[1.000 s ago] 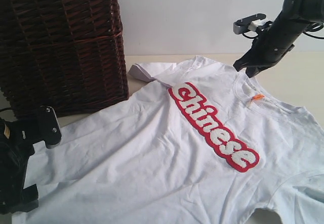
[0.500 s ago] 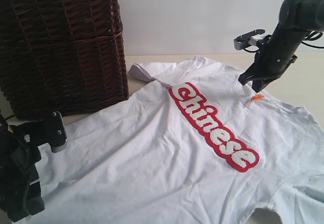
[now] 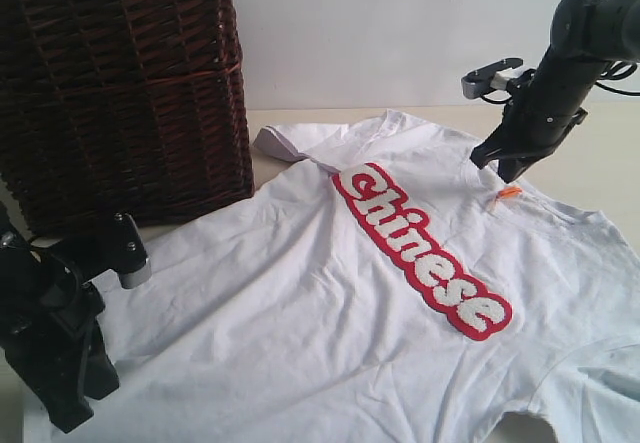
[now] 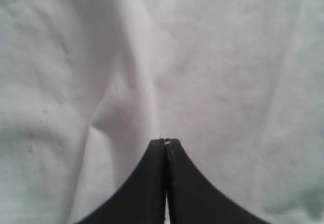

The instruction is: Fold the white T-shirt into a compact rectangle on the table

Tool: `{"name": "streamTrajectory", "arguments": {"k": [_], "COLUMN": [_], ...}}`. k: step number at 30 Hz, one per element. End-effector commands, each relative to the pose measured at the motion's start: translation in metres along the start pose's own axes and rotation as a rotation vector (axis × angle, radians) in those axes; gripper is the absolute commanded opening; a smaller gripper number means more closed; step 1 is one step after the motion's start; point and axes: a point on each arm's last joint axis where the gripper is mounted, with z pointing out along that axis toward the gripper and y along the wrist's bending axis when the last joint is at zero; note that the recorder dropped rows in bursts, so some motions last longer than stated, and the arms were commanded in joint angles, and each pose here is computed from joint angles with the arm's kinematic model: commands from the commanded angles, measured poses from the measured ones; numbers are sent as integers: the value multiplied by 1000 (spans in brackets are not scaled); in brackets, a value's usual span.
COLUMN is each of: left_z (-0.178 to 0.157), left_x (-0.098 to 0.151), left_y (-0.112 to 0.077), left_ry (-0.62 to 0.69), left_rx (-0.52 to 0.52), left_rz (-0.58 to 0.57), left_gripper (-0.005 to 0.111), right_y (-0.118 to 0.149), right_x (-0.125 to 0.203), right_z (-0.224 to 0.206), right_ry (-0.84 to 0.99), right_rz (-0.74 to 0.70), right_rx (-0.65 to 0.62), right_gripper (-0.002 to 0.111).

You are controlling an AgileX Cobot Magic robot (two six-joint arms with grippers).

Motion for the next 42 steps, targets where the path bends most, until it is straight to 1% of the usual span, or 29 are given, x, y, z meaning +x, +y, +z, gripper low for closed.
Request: {"name": "streamTrajectory", "arguments": {"k": [1, 5, 10, 13, 17, 19, 25, 26, 29, 30, 33, 35, 37, 39, 42], "left_z": [-3, -3, -4, -6, -13, -15, -8, -8, -14, -16, -18, -18, -18, -19, -23], "left_x": [-4, -7, -9, -11, -17, -18, -17, -18, -24, -27, -29, -29, -30, -31, -35], "left_y": [3, 7, 10, 12, 18, 19, 20, 22, 22, 22, 24, 24, 23, 22, 19], "left_ry": [-30, -62, -88, -94, -96, -97, -73, -76, -92, -99, -112, -113, -122, -128, -134], "left_rx": [-30, -80, -116, -129, -162, -163, -144, -146, -132, -128, -135, -137, -126, -111, -66], "left_rz": [11, 18, 8, -24, -83, -91, -100, -102, -114, -117, -119, -119, -134, -145, -165], "left_gripper": [0, 0, 0, 0, 0, 0, 0, 0, 0, 0, 0, 0, 0, 0, 0], "right_y": [-2, -6, -3, -2, -2, -5, -12, -8, 2, 8, 17, 24, 29, 35, 48], "right_x": [2, 7, 13, 20, 39, 48, 74, 85, 105, 118, 135, 146, 154, 167, 190], "right_z": [2, 10, 24, 37, 59, 65, 75, 80, 92, 98, 99, 92, 77, 62, 51], "right_ry": [26, 75, 129, 182, 256, 273, 351, 397, 444, 478, 512, 550, 548, 563, 665], "right_rz": [4, 34, 58, 57, 64, 73, 127, 129, 139, 149, 162, 167, 199, 190, 207], "right_rx": [27, 72, 34, 19, 61, 95, 67, 48, 26, 13, -3, -13, -3, 13, -25], "right_gripper": [0, 0, 0, 0, 0, 0, 0, 0, 0, 0, 0, 0, 0, 0, 0]}}
